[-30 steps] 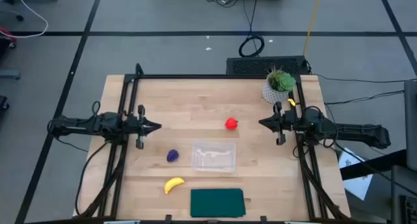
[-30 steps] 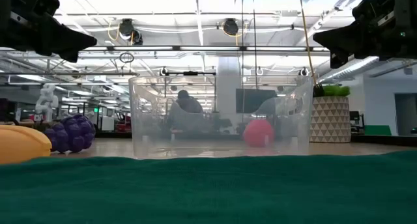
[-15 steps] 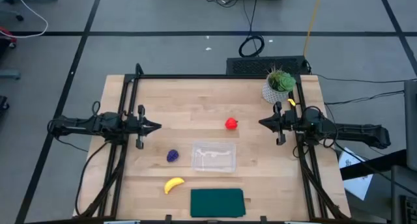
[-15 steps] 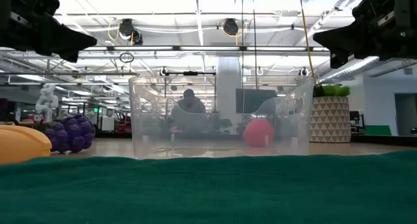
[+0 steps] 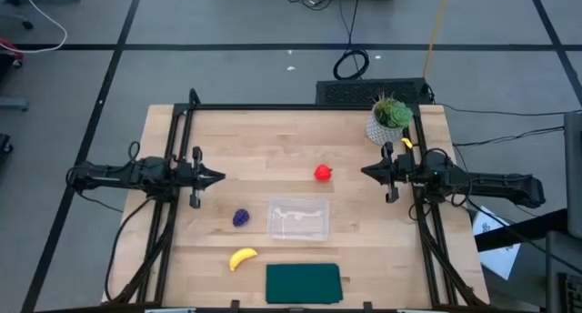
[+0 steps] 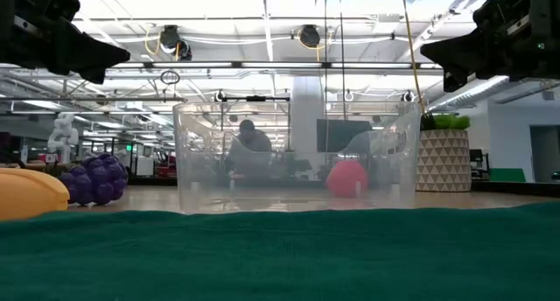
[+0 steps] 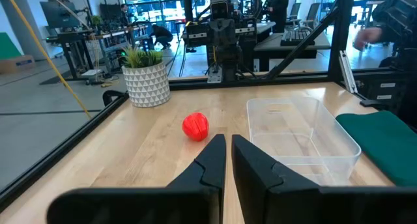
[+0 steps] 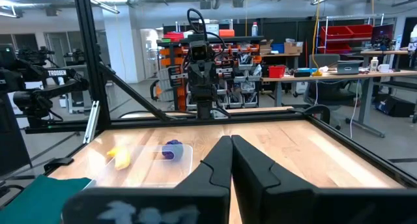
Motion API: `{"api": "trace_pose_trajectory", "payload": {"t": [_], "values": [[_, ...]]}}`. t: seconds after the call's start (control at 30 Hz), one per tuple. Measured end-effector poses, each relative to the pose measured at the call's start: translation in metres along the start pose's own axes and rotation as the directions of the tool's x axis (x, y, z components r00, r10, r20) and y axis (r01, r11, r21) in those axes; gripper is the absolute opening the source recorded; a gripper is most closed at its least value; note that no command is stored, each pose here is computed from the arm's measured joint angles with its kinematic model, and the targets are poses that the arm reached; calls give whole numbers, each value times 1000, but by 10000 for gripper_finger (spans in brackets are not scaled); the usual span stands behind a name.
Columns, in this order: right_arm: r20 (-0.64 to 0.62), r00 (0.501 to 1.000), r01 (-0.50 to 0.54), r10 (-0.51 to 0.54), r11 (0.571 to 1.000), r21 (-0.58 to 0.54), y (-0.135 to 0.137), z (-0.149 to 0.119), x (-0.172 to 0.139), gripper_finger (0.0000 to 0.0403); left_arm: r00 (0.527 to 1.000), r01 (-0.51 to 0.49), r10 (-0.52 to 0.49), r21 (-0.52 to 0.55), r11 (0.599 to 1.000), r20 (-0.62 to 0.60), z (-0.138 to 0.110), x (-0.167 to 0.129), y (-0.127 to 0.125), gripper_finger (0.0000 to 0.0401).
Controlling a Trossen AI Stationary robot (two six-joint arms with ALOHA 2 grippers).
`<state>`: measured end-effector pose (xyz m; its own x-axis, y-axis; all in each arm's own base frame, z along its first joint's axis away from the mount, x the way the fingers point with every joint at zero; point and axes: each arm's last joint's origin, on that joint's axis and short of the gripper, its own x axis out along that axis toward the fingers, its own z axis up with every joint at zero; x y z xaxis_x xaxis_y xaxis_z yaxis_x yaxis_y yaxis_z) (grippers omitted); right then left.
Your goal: Pick and placing Produce into tupperware
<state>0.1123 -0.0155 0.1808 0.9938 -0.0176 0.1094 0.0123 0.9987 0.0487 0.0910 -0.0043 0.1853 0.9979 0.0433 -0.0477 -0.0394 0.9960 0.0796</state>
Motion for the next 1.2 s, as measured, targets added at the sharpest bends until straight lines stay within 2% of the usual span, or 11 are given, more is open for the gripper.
{"api": "trace_pose_trajectory", "payload": {"t": [0.97,1.2], "values": [[0,1000,0,0,1000,0,0,0,0,0,1000,0,0,0,1000,0,0,0,0,31],[0,1000,-1,1,1000,0,0,0,0,0,1000,-4,2,99,995,17,2,0,0,31]]}}
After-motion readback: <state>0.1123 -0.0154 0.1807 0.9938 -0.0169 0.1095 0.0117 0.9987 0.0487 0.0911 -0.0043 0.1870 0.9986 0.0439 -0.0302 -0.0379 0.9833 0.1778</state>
